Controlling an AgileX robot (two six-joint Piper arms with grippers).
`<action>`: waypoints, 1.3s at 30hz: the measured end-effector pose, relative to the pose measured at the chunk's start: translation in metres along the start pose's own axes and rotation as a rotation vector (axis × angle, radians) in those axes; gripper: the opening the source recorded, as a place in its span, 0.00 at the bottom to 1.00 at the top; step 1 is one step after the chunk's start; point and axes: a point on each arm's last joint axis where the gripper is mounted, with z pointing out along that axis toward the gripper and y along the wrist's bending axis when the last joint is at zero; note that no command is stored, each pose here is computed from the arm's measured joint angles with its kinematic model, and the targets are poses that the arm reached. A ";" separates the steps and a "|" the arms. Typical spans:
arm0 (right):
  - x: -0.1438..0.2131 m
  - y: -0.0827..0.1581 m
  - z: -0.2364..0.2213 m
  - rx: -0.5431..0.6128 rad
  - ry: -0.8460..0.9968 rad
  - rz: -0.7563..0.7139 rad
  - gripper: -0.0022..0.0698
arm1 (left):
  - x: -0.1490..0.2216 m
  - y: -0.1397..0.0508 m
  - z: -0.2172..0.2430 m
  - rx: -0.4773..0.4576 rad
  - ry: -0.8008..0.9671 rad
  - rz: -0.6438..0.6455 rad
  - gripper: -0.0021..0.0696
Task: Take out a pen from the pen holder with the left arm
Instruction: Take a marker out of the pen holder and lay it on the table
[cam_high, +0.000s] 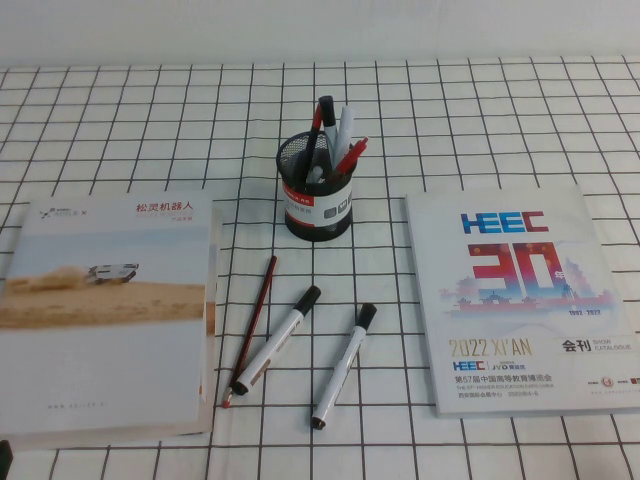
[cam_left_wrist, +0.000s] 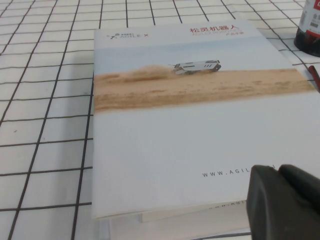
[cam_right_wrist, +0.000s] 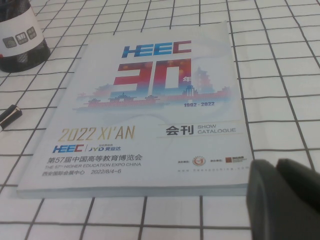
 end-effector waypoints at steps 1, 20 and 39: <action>0.000 0.000 0.000 0.000 0.000 0.000 0.01 | 0.000 0.000 0.000 0.000 0.000 0.000 0.03; 0.000 0.000 0.000 0.000 0.000 0.000 0.01 | 0.000 0.004 0.000 -0.043 0.007 0.107 0.03; 0.000 0.000 0.000 0.000 0.000 0.000 0.01 | -0.021 0.003 -0.003 -0.005 -0.239 -0.256 0.03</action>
